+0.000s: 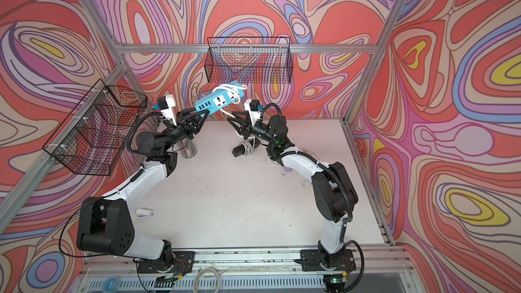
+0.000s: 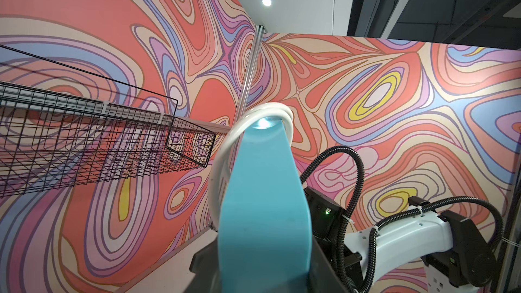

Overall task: Unwrap the cord wrapped around the power strip
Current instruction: Unwrap the power cord from the power strip.

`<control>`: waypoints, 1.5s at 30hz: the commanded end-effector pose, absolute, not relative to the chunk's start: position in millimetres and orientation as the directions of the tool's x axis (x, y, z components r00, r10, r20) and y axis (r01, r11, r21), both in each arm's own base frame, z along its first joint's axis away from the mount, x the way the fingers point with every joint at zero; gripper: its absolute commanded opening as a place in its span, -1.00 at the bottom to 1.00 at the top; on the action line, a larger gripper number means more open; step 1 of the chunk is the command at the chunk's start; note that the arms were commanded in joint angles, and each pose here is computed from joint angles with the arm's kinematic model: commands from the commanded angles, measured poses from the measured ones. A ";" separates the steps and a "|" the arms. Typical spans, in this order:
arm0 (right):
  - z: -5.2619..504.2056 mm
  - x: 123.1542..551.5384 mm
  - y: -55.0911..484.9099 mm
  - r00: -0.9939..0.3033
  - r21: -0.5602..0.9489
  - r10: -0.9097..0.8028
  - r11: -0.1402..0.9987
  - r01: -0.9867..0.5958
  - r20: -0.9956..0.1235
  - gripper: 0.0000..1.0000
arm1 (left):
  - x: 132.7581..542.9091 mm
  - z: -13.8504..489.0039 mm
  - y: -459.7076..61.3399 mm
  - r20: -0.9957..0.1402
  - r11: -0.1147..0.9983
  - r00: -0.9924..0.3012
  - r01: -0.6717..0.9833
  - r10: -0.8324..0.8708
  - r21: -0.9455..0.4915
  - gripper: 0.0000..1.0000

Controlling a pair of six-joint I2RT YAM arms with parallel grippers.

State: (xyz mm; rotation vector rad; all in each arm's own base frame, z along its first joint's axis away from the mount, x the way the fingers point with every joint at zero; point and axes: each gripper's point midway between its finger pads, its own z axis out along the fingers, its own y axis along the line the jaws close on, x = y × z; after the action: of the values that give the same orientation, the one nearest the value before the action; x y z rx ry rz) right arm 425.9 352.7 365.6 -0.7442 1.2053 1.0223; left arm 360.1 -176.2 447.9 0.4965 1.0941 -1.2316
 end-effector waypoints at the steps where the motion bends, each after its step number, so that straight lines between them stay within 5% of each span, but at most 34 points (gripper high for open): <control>1: 381.8 423.2 353.6 0.049 0.059 0.268 0.379 -0.924 -0.962 -1.00 | 342.9 476.6 -174.8 -0.853 0.309 0.053 0.942 -0.520 -0.130 -1.00; 12: 376.0 478.8 330.0 0.024 0.096 0.208 0.546 -0.832 -0.978 -1.00 | 342.9 472.2 -185.9 -0.855 0.273 0.015 0.950 -0.519 -0.149 -1.00; 22: 448.1 523.9 282.8 0.145 0.025 0.224 0.614 -0.789 -0.964 -1.00 | 338.9 453.9 -220.3 -0.864 0.190 -0.064 0.965 -0.500 -0.181 -1.00; 36: 562.5 425.4 213.3 0.360 -0.165 0.142 0.697 -0.698 -0.922 -1.00 | 348.9 441.9 -221.4 -0.868 0.208 -0.074 0.958 -0.491 -0.199 -1.00; 45: 503.6 385.2 212.3 0.172 -0.066 0.104 0.638 -0.767 -0.980 -1.00 | 355.8 453.7 -191.1 -0.859 0.296 -0.003 0.938 -0.513 -0.180 -1.00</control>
State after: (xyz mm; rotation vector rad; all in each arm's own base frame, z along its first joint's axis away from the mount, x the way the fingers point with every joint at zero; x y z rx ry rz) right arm 379.1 201.4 550.1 -0.6156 1.1196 0.6168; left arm 367.6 -207.0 424.0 0.5214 1.1366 -1.3002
